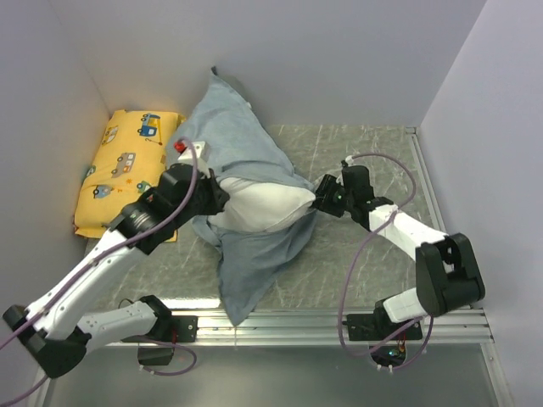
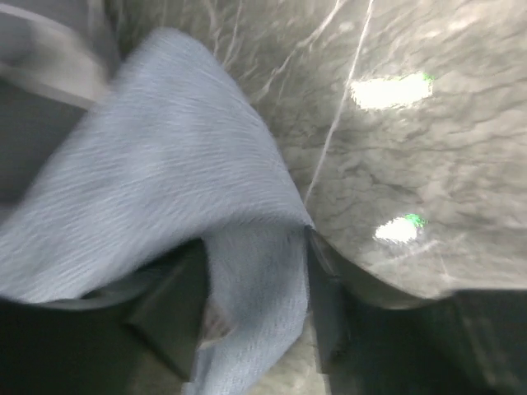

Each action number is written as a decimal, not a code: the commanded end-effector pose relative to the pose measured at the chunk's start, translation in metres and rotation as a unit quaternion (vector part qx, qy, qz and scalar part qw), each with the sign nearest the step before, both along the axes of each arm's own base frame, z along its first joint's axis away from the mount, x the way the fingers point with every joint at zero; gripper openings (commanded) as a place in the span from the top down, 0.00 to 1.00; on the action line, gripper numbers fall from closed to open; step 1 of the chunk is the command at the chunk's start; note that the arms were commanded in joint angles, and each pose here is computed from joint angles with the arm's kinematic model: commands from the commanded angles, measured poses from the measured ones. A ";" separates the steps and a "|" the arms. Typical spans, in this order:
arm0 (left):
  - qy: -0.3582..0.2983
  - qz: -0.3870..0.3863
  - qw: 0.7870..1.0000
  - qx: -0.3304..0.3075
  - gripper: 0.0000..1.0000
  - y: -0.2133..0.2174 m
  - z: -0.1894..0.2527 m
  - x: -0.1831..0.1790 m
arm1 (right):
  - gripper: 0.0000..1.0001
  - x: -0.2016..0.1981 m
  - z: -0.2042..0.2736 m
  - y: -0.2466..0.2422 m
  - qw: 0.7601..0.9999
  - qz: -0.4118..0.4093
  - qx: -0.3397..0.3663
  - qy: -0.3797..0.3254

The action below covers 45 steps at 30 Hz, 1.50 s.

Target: Remove the pillowcase from the pillow

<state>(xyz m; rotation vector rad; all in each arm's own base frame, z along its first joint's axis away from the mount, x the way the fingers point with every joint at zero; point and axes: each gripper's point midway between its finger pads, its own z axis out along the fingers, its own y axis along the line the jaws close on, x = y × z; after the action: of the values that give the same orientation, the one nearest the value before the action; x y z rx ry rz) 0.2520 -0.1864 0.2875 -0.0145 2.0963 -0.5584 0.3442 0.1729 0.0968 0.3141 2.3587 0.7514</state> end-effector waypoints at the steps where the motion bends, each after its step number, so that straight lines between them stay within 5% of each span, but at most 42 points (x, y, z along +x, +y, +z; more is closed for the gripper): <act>1: -0.092 0.000 0.991 -0.098 0.99 -0.030 0.071 0.035 | 0.34 0.003 0.032 -0.031 0.990 -0.062 -0.095 -0.084; 9: -0.070 -0.025 0.990 -0.121 0.99 -0.092 0.054 0.091 | 0.20 -0.047 0.095 -0.068 0.976 -0.116 -0.092 -0.157; 17: -0.033 -0.075 0.990 -0.115 0.99 -0.137 0.025 0.110 | 0.14 -0.080 0.166 -0.015 0.958 -0.002 -0.076 -0.277; 23: -0.025 -0.079 0.990 -0.116 0.99 -0.139 0.012 0.100 | 0.11 -0.065 0.168 0.044 0.939 0.094 -0.158 -0.292; 32: -0.033 -0.086 0.989 -0.120 1.00 -0.138 0.024 0.095 | 0.08 -0.032 0.092 0.098 0.934 0.155 -0.226 -0.227; 35: -0.043 -0.085 0.988 -0.124 0.99 -0.133 0.038 0.092 | 0.31 -0.029 0.065 0.103 0.939 0.158 -0.237 -0.195; 36: -0.046 -0.073 0.989 -0.119 0.96 -0.129 0.040 0.094 | 0.72 -0.028 0.061 0.102 0.944 0.147 -0.231 -0.186; 39: -0.045 -0.047 0.991 -0.114 0.66 -0.113 0.046 0.088 | 1.00 -0.030 0.068 0.104 0.951 0.137 -0.203 -0.187; 40: -0.042 -0.037 0.992 -0.113 0.48 -0.107 0.039 0.085 | 1.00 -0.029 0.071 0.104 0.952 0.134 -0.199 -0.188; 45: -0.050 -0.013 0.989 -0.139 0.28 -0.081 0.044 0.057 | 1.00 -0.024 0.071 0.110 0.958 0.126 -0.191 -0.173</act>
<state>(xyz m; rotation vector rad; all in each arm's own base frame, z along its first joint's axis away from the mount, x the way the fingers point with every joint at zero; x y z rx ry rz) 0.3207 -0.2811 0.3021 -0.0459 2.0154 -0.8044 0.3067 0.2805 0.1653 -0.3461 2.1610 0.4052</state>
